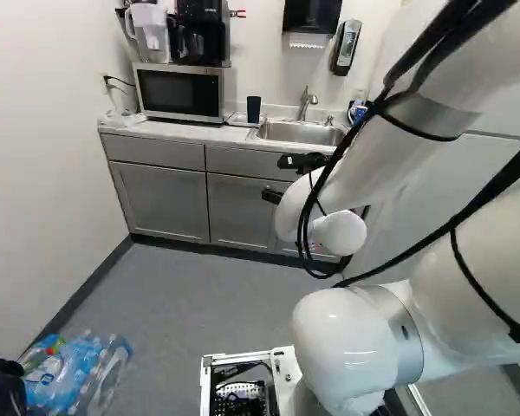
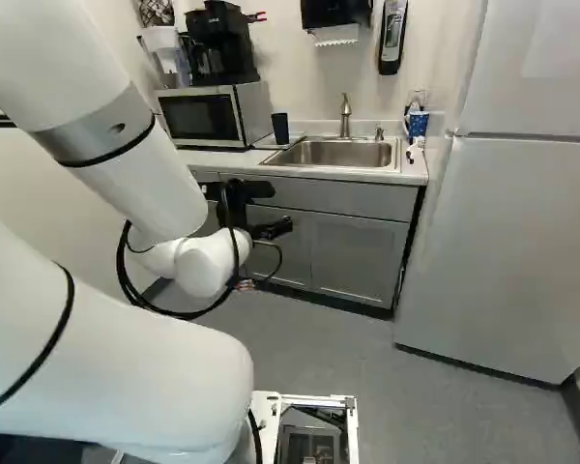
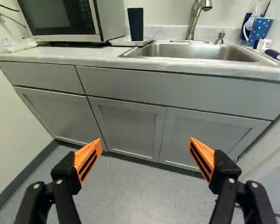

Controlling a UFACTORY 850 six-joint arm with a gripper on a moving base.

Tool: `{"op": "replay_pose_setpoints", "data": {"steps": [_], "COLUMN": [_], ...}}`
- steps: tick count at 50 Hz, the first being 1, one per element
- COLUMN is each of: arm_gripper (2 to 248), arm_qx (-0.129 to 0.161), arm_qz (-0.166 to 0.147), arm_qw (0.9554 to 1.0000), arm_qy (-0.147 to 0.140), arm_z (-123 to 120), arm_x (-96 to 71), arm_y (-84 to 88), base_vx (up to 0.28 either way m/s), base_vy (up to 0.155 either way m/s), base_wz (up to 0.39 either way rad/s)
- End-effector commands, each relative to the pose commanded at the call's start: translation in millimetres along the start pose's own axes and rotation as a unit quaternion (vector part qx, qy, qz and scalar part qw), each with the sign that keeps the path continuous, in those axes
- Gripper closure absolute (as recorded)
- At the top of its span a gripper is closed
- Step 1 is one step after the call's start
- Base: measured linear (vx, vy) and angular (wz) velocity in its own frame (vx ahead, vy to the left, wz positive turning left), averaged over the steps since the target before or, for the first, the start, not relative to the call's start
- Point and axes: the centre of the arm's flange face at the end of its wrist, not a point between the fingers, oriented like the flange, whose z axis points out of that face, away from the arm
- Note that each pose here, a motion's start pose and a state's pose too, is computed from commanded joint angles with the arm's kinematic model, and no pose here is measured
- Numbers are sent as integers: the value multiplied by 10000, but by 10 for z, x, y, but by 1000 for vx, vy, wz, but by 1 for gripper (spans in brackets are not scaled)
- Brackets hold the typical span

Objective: Rinse the cup and place it in the tray

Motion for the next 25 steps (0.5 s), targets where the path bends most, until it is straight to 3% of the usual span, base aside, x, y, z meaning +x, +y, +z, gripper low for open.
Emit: {"op": "replay_pose_setpoints", "data": {"steps": [25], "arm_gripper": [3], "arm_qx": [15], "arm_qz": [-8], "arm_qw": [10000], "arm_qy": [24], "arm_z": [-21], "arm_x": [-26], "arm_y": [-8], "base_vx": [0], "base_vy": [0], "base_wz": [0]}}
